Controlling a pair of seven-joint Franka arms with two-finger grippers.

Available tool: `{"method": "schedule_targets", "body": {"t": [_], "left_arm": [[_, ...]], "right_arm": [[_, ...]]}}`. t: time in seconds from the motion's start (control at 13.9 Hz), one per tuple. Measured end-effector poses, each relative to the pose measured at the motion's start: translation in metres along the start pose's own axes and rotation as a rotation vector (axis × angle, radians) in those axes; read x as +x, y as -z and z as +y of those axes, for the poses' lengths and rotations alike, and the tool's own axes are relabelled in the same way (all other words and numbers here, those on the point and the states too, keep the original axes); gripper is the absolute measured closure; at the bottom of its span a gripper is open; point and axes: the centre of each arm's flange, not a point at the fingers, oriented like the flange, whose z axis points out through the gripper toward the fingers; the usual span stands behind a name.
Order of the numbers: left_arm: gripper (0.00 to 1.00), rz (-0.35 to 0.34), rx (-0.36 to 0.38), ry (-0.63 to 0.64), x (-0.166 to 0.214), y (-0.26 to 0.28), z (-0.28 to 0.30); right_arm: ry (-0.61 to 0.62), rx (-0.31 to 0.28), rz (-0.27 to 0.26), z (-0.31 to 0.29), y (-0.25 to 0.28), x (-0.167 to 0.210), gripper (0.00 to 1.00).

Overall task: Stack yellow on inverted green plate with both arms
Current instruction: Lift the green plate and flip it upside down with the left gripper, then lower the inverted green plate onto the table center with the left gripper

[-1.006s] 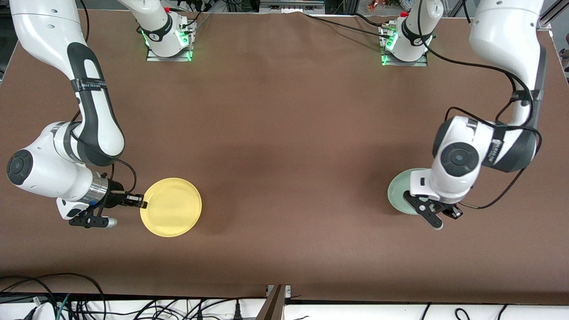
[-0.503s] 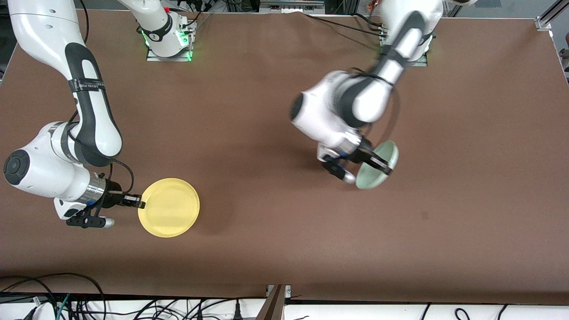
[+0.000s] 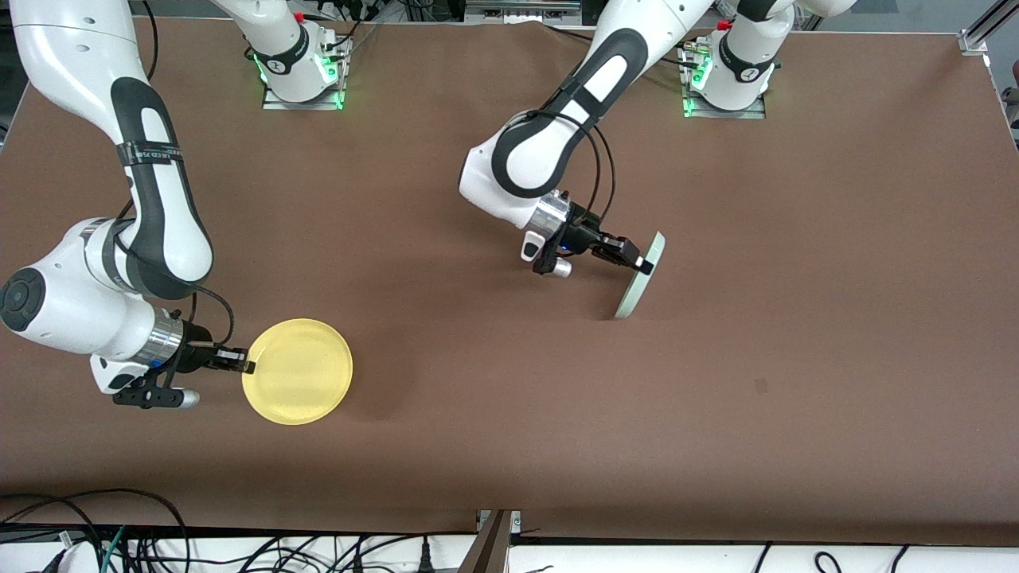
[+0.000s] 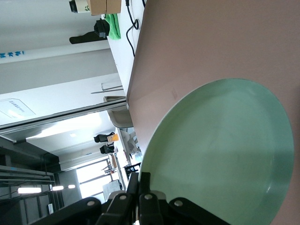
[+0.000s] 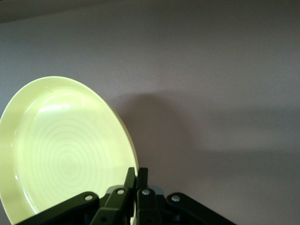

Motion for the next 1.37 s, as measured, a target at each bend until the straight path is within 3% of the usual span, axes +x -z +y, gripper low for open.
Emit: {"method": "schedule_targets", "body": {"t": [0.72, 0.79, 0.93, 1.08, 1.37], "left_arm": [[0.97, 0.085, 0.012, 0.019, 0.004, 0.062, 0.041], [0.93, 0.106, -0.005, 0.013, 0.001, 0.071, 0.048], [0.73, 0.152, -0.117, 0.011, 0.003, 0.093, 0.059], [0.51, 0.17, -0.312, 0.03, 0.01, 0.114, 0.058], [0.1, 0.138, -0.659, 0.116, 0.034, 0.129, 0.023]], "right_arm": [[0.003, 0.0, -0.004, 0.004, -0.001, 0.0, 0.97], [0.004, 0.0, -0.004, 0.005, -0.001, 0.0, 0.97], [0.005, 0.0, -0.005, 0.005, -0.001, 0.0, 0.97], [0.005, -0.001, -0.005, 0.005, -0.001, 0.0, 0.97], [0.001, -0.001, -0.005, 0.009, -0.001, 0.0, 0.97]]}}
